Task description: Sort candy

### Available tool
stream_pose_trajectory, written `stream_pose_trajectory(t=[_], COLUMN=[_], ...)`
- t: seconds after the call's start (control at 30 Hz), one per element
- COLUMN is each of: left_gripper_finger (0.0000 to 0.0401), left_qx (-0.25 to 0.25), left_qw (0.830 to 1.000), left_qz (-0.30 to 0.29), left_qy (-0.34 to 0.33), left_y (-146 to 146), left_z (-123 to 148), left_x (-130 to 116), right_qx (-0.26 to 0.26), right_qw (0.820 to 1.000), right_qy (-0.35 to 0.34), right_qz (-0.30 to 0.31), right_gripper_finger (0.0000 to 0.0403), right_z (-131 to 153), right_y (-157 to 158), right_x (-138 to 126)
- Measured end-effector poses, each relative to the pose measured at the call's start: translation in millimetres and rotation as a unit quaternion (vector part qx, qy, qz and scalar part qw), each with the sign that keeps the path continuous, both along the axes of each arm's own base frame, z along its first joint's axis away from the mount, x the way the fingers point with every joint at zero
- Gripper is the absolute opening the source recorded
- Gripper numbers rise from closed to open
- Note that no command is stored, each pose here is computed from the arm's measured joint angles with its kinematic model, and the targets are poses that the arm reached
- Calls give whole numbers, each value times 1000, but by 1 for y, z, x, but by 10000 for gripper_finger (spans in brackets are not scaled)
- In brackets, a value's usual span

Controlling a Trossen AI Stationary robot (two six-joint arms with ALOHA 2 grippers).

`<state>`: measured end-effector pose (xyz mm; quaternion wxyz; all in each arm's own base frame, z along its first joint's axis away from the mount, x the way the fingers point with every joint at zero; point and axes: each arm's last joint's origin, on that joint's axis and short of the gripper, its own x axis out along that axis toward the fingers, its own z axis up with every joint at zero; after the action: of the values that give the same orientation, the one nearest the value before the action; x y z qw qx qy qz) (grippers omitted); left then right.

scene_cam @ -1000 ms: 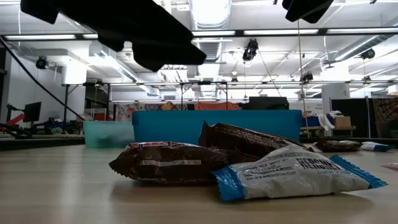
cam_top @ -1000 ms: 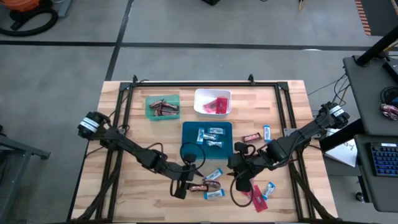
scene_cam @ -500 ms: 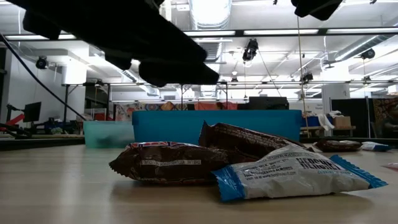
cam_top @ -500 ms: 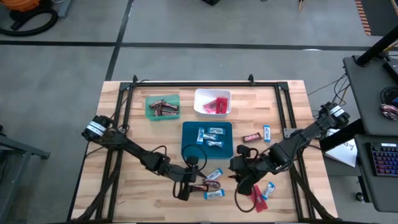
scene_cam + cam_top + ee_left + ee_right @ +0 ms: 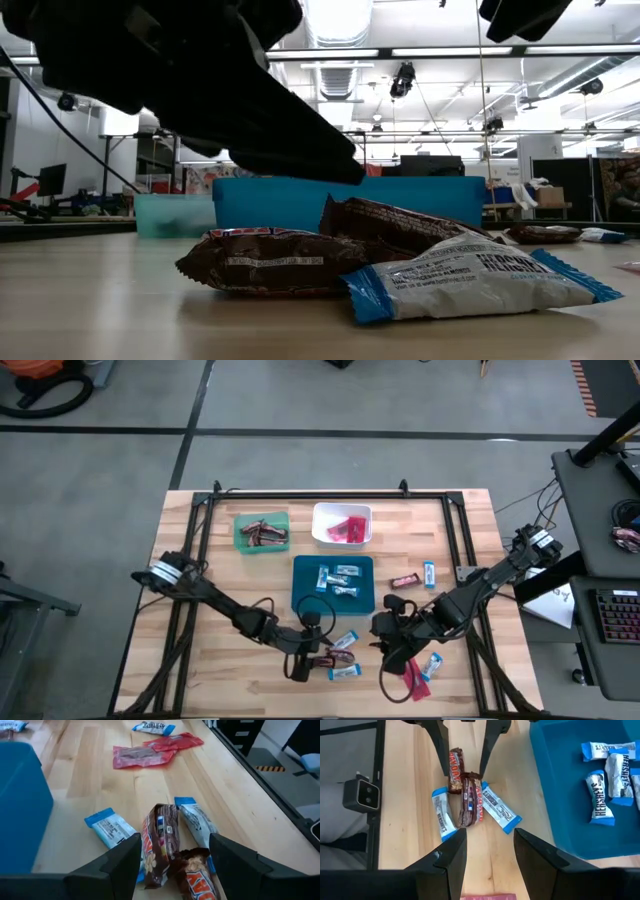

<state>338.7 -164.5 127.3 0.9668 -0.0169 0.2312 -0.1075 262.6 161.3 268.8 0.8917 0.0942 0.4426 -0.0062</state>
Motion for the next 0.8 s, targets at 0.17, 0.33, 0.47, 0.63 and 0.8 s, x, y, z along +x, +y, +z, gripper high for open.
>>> stream_pose_trajectory(t=[0.17, 0.33, 0.47, 0.63, 0.8], left_gripper_finger=[217, 217, 208, 170, 119], left_qx=[-9, -13, -19, -17, -17], left_qw=[1000, 999, 999, 999, 999], left_qz=[14, 27, 31, 31, 30], left_qy=[9, 26, 27, 26, 27], left_y=[0, 0, 0, 0, 0], left_z=[-9, -23, -24, -24, -23], left_x=[1, 2, 2, 2, 2], right_qx=[-4, -7, -7, -8, -10], right_qw=[1000, 1000, 1000, 1000, 1000], right_qy=[8, 13, 13, 12, 11], right_qz=[-2, -9, -9, -9, -10], right_gripper_finger=[155, 155, 155, 155, 155], right_z=[-6, -10, -10, -10, -10], right_y=[-1, -2, -2, -2, -2], right_x=[-2, -3, -3, -3, -2])
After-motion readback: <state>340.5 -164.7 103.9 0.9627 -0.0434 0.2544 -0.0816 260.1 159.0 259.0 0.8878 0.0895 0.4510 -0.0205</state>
